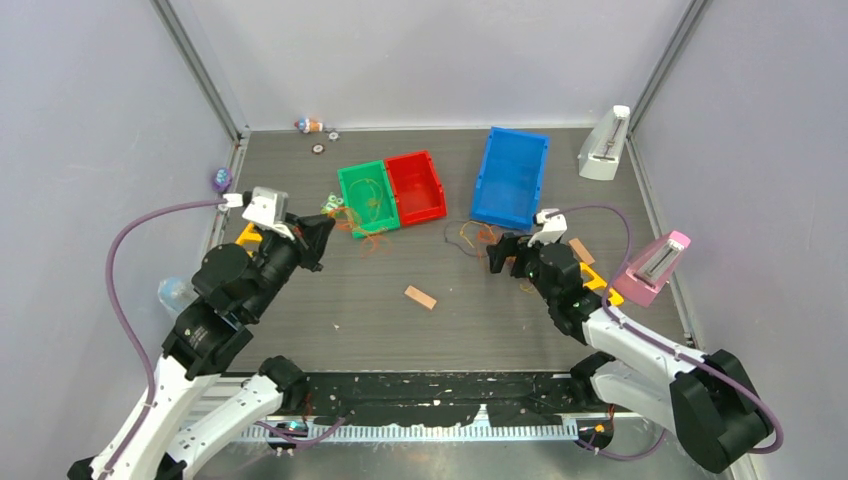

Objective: Untangle the cables

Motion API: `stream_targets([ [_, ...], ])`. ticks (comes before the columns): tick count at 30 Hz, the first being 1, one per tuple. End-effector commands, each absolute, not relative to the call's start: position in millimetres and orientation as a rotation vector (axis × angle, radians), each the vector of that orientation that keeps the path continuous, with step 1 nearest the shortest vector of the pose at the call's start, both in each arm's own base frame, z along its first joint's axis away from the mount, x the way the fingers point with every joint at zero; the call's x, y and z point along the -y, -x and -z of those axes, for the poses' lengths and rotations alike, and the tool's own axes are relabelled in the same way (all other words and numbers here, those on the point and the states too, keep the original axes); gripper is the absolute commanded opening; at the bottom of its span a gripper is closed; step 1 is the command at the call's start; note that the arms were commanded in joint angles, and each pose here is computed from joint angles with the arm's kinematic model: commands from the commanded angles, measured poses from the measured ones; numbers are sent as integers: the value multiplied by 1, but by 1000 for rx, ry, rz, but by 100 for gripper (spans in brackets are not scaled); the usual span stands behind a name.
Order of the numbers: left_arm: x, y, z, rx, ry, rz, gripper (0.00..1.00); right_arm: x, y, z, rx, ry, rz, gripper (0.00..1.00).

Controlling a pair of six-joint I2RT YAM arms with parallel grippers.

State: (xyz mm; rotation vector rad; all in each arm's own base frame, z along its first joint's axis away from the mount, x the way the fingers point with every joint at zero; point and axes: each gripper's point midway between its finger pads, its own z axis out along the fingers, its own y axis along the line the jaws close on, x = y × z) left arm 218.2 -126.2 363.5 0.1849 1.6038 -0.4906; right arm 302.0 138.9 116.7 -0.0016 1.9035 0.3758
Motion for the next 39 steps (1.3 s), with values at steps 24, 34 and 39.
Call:
stream_targets([
  [24,189,-316,-380,-1743,-198,420,0,-182,-289,-167,-1654,187,-641,95],
  [34,217,-431,-312,-1917,-128,399,0,-159,-291,-172,-1626,96,-550,95],
  [39,231,-475,-280,-1970,-103,460,0,-157,-291,-173,-1623,86,-545,95],
])
